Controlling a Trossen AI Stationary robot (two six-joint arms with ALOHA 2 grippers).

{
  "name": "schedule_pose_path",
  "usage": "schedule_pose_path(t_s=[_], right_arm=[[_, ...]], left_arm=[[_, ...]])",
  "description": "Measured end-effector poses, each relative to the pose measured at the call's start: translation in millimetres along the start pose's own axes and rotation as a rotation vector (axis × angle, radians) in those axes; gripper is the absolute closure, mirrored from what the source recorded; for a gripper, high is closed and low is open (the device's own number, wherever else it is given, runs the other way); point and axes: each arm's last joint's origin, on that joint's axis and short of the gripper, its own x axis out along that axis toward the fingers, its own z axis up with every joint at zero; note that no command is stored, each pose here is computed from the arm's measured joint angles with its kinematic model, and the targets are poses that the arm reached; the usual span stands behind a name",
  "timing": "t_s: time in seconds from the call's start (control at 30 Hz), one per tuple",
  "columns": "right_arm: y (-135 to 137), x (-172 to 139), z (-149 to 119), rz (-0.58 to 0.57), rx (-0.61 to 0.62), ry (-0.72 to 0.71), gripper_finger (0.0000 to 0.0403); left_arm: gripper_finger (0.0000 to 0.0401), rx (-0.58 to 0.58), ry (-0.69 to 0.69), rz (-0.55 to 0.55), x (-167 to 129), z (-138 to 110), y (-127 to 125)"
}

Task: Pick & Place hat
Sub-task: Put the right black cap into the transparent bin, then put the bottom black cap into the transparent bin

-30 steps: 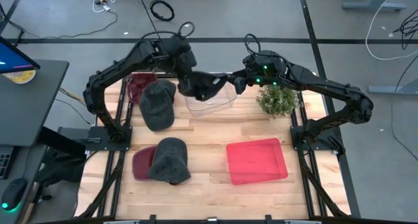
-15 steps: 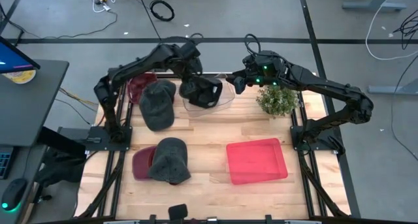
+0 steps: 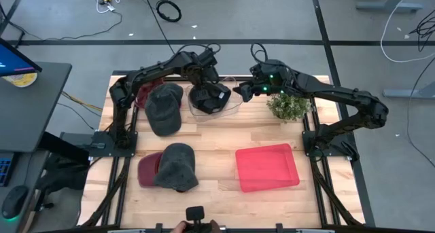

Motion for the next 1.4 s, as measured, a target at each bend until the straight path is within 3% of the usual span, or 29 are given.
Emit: schedule_pose_path(t_s=[0.2,0.33,0.63,0.8,0.97,1.17,1.27,1.4], right_arm=[[0,1,-1,0.011,-0.001,0.006,0.0152],[0,1,-1,0.011,-0.002,0.007,0.0152],[-1,1,-1,0.012,-0.028,0.010,0.0152],[-1,1,-1,0.026,-0.029,0.020,0.0152],[-1,1,-1,0.030,-0.029,0.022,0.0152],[-1,1,-1,0.031,-0.036,0.020,0.0152],[-1,1,-1,0.031,-0.037,0.021,0.0152],[-1,1,-1,0.031,-0.036,0.021,0.0152]], left_arm=[[0.0353,0.052,-0.044,0.003,0,3,1],[0.0294,0.058,-0.063,0.014,0,5,2],[0.0153,0.059,0.002,0.147,-4,3,5],[0.0104,0.091,-0.034,0.174,-29,1,4],[0.0082,0.078,-0.067,0.256,-63,-5,1],[0.0084,-0.025,-0.186,0.305,-117,-19,-2],[0.0086,-0.098,-0.238,0.287,-144,-33,-6],[0.0087,-0.173,-0.286,0.183,-172,-52,-14]])
